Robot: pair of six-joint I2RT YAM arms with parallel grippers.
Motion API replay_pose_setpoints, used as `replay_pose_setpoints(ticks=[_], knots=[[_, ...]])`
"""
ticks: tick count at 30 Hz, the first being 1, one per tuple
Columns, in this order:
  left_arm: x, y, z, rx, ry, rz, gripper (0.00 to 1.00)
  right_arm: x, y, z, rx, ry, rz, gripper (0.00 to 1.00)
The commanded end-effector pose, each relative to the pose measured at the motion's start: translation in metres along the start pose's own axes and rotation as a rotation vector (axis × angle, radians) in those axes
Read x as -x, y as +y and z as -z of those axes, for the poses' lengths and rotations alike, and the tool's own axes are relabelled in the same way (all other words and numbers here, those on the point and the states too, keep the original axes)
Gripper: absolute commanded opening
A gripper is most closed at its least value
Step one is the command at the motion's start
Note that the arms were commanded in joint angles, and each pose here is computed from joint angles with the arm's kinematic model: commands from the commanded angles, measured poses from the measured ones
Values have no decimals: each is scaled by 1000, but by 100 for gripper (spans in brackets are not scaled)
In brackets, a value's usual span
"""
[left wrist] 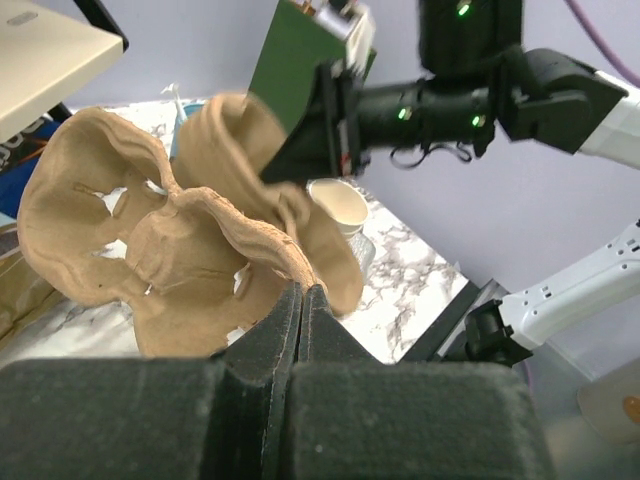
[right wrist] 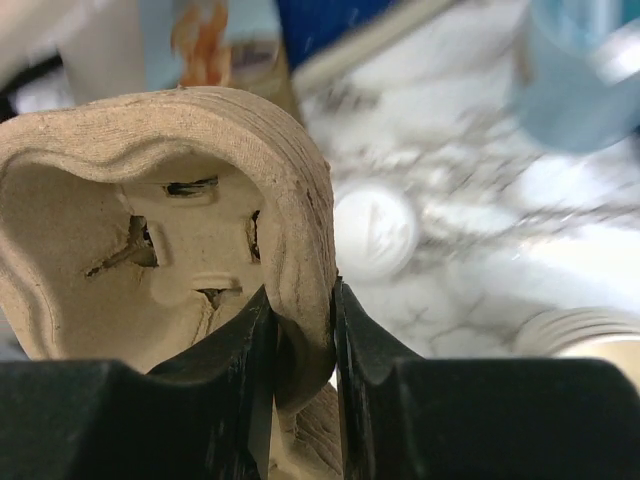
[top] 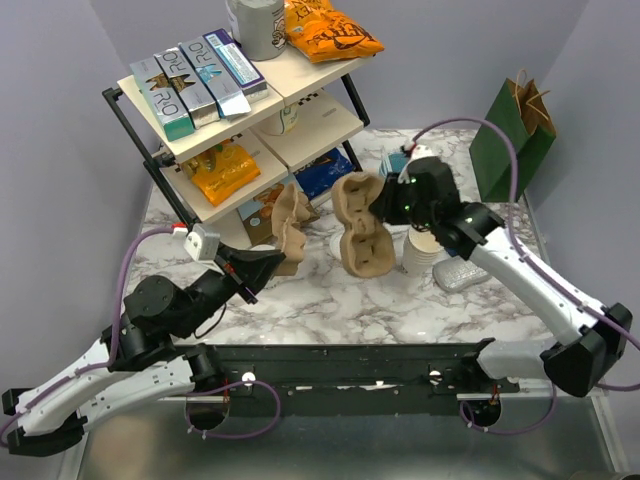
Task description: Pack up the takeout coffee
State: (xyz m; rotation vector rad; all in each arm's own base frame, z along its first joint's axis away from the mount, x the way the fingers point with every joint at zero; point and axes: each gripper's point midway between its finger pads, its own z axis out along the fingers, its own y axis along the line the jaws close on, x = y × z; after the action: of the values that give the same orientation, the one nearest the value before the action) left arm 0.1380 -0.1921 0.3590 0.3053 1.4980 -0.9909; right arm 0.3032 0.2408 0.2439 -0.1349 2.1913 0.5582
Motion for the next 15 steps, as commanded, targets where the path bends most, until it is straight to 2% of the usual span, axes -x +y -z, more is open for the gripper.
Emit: replay_pose_setpoints(ticks=[1,5,9,11,15], knots=[[5,-10,0,-68,-36,-17,0,83,-30,43,-56,-231,-83,20],[3,-10,-5,-60,-33,-30,0,122,-74,72,-99,-326,-178,20],[0,-11,-12,-65,-26,-56,0,143,-148,123,-302,-456,-271,20],[0,-14,-16,-74,-25,-61,0,140,-171,140,-367,-474,-311,20],[-5,-16,-23,-85,-11,-74,0,117,-250,185,-666,-512,-424,21]])
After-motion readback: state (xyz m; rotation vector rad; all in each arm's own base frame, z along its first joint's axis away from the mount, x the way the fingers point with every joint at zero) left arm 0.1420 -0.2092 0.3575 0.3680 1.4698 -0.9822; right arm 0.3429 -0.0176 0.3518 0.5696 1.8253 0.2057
